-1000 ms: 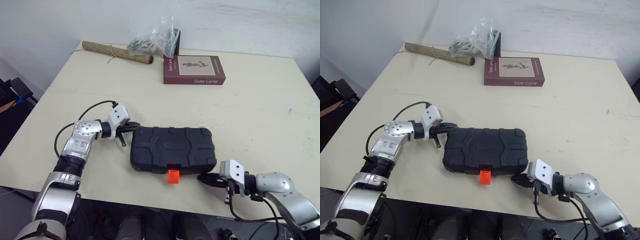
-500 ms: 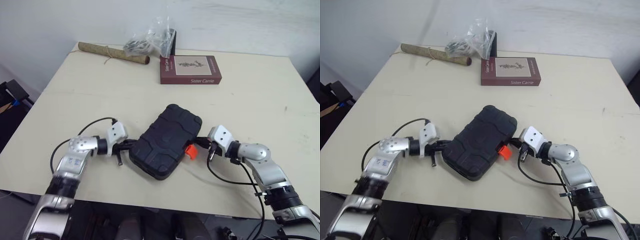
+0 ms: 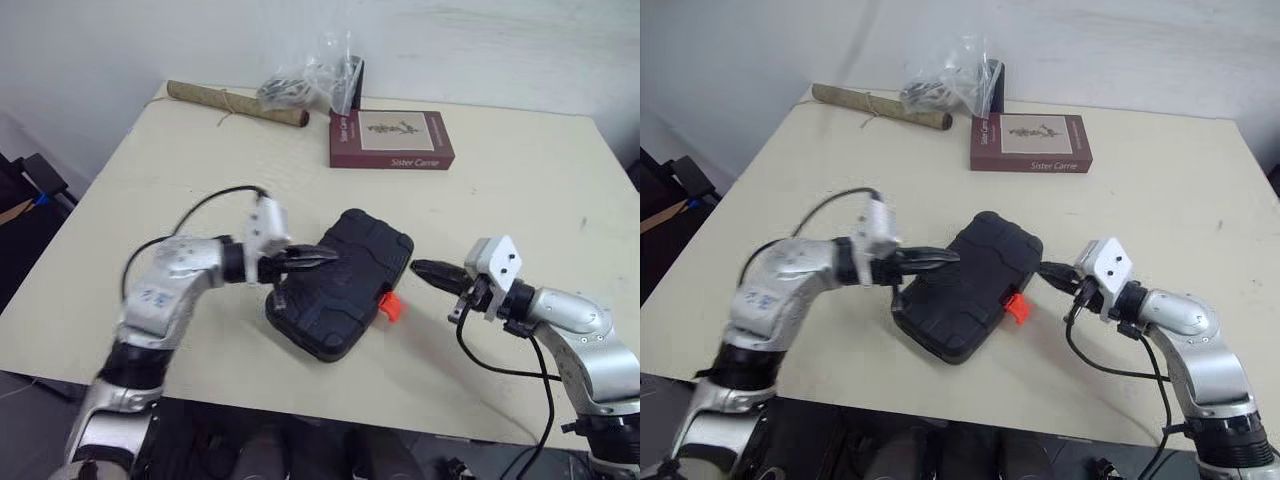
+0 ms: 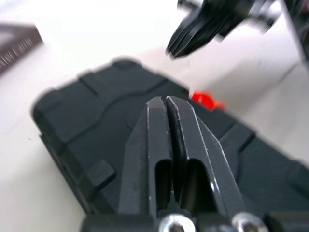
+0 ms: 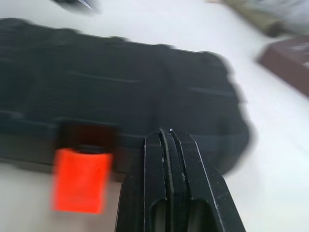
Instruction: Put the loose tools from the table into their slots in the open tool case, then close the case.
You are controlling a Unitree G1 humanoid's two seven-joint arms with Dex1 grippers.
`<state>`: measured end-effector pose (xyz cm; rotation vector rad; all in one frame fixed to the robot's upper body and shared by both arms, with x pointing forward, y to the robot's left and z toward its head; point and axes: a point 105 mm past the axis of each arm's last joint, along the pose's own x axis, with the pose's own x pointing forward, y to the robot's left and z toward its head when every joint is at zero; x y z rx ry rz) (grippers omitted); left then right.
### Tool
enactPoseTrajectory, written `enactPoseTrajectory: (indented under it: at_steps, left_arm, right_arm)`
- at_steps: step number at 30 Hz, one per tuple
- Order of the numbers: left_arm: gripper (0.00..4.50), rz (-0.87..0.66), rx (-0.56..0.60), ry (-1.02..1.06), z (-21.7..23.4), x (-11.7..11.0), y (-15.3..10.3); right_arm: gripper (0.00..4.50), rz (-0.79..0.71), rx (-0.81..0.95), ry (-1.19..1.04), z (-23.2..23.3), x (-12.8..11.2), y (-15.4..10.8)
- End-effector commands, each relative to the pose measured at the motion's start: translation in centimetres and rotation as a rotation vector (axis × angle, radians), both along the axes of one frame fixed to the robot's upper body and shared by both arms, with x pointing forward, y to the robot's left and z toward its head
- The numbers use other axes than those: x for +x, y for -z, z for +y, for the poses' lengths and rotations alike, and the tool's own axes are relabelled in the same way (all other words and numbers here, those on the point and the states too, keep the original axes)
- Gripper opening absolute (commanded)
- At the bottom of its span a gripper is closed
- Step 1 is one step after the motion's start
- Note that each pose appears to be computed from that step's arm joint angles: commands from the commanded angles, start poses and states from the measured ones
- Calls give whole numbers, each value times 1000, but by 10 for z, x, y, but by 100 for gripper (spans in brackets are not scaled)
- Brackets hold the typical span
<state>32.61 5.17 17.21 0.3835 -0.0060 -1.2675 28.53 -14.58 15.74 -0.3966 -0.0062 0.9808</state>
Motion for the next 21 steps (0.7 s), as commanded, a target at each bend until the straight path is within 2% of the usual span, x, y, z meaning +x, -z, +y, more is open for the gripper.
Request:
enactPoseTrajectory:
  at_steps: [1, 5, 7, 13, 17, 21]
  left_arm:
    - [6, -19, 55, -9, -16, 12, 12]
    - [6, 71, 167, 54, -20, 2, 46]
    - [6, 97, 188, 41, -16, 2, 54]
    - [6, 123, 178, -50, -3, 7, 56]
    - [6, 134, 127, -106, 1, 14, 47]
    - [6, 147, 129, -106, 1, 13, 49]
  right_arm:
    - [0, -24, -50, -87, 17, -4, -8]
    - [0, -3, -100, -104, 22, 0, 4]
    - [0, 17, -118, -104, 22, -1, 12]
    - [0, 59, -125, -27, 6, -9, 25]
    - [0, 112, -160, -31, -7, -29, 42]
    - [0, 159, -125, -1, -6, -29, 53]
